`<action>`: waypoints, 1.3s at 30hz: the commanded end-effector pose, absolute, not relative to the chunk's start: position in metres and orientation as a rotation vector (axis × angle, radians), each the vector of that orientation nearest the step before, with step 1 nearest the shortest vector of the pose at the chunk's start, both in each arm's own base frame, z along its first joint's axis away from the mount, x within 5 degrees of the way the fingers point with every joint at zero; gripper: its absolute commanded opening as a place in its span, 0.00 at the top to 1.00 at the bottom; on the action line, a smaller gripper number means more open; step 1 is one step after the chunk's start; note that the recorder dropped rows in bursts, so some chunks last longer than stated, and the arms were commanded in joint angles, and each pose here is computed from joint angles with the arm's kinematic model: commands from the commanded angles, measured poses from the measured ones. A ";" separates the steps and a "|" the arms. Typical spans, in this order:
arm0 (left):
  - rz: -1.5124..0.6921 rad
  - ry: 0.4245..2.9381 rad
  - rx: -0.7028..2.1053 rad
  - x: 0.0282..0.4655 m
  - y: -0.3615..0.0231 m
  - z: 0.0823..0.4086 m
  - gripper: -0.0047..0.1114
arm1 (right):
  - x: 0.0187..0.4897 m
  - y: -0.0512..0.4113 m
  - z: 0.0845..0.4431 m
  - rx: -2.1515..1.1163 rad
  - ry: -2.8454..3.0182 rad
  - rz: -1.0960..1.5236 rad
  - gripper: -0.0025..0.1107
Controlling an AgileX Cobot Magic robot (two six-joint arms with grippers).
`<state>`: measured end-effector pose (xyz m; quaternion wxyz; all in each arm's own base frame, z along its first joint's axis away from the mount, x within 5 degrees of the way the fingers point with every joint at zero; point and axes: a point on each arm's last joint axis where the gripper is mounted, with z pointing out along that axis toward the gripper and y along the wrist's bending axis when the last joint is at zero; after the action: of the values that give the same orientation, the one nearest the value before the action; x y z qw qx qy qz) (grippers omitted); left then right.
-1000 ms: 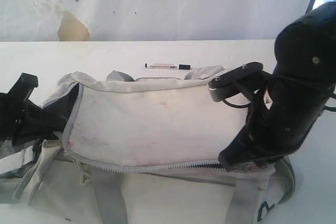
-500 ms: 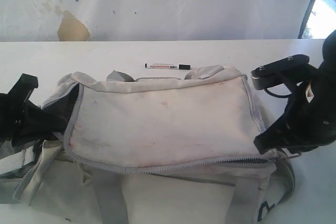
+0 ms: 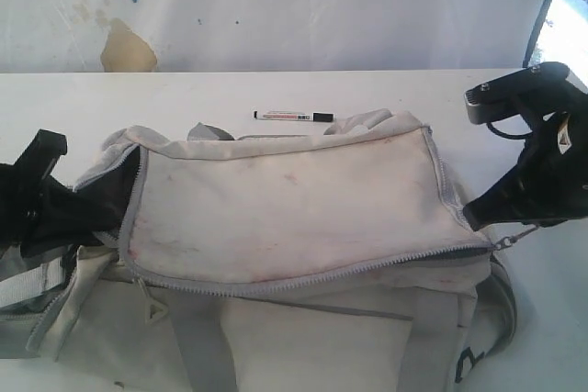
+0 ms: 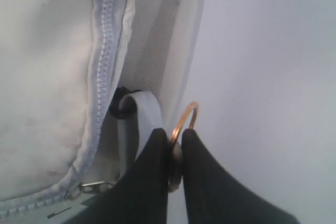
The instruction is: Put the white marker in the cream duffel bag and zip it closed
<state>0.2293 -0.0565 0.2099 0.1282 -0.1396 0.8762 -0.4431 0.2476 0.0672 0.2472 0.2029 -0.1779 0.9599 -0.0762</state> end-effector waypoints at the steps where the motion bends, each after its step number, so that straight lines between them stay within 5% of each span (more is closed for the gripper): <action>1: -1.283 2.545 -0.402 0.229 -0.056 0.211 0.96 | 0.253 0.063 0.251 -0.531 2.603 -0.262 0.98; 16: -1.302 2.545 -0.301 0.227 -0.058 0.212 0.96 | 0.259 0.069 0.245 -0.526 2.585 -0.198 0.96; 24: -1.302 2.526 -0.114 0.224 -0.060 0.214 0.96 | 0.255 0.079 0.244 -0.450 2.629 -0.010 0.66; 27: -1.288 2.540 -0.085 0.223 -0.060 0.213 0.86 | 0.253 0.081 0.243 -0.421 2.652 0.026 0.61; 34: -1.219 2.560 -0.052 0.224 -0.057 0.210 0.40 | 0.249 0.081 0.241 -0.394 2.712 0.048 0.61; 39: -0.989 2.584 0.275 0.236 -0.049 0.233 0.33 | 0.242 0.080 0.241 -0.382 2.767 0.055 0.61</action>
<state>0.2328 -0.0530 0.2207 0.1641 0.0494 0.9074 -0.3837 0.2452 0.0819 0.2399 0.1788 -0.1404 0.9737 0.0155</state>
